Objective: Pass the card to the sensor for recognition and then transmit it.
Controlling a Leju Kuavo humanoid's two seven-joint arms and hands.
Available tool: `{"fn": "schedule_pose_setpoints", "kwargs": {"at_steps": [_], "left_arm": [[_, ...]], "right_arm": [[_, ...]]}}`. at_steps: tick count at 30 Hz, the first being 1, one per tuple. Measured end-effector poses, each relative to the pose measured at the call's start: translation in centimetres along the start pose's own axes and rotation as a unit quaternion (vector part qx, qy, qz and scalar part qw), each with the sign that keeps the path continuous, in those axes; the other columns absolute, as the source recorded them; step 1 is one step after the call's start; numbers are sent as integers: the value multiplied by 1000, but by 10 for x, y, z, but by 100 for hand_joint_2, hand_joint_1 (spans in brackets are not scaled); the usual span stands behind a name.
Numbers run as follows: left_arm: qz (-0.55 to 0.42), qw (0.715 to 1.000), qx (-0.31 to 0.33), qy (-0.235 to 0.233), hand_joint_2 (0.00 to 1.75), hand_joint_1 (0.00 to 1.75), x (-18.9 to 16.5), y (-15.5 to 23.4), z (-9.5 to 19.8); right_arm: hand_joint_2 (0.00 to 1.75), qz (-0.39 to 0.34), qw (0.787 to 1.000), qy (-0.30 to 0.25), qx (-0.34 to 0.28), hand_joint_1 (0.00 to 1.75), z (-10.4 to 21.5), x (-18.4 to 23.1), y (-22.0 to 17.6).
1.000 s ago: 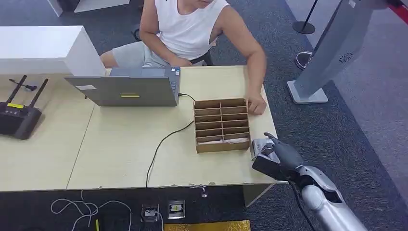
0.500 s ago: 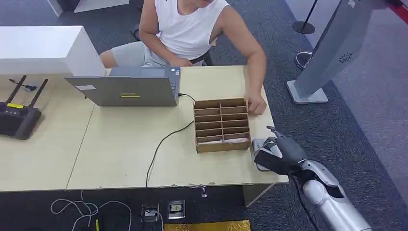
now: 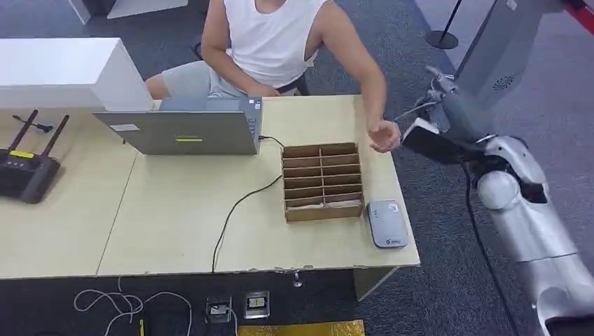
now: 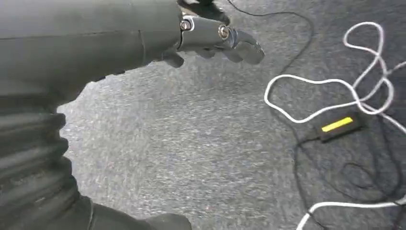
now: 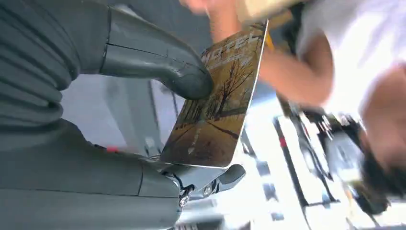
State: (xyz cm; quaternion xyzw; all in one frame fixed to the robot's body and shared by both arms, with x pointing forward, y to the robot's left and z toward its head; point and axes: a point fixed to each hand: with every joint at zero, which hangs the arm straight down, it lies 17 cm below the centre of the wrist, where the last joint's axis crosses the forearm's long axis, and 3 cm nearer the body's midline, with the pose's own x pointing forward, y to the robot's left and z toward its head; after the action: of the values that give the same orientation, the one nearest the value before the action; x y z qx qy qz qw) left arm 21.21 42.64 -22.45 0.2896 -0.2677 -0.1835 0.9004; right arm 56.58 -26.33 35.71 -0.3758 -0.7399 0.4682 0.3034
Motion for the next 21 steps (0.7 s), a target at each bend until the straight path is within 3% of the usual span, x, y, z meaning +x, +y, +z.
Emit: {"fn": "schedule_pose_setpoints", "kwargs": {"at_steps": [3,8,21], "left_arm": [[-2,1000,-3,-4,175,0,4,-1,-1],[-7,1000,-9,-7,175,0,11,-2,-2],[-18,1000,-17,-15,175,0,24,-4,-5]], "right_arm": [[175,18,999,-14,-25,175,-24,-1,-32],[175,29,999,-19,-42,175,-56,0,-53],[175,9,1000,-16,3,175,-92,19,-3]]}}
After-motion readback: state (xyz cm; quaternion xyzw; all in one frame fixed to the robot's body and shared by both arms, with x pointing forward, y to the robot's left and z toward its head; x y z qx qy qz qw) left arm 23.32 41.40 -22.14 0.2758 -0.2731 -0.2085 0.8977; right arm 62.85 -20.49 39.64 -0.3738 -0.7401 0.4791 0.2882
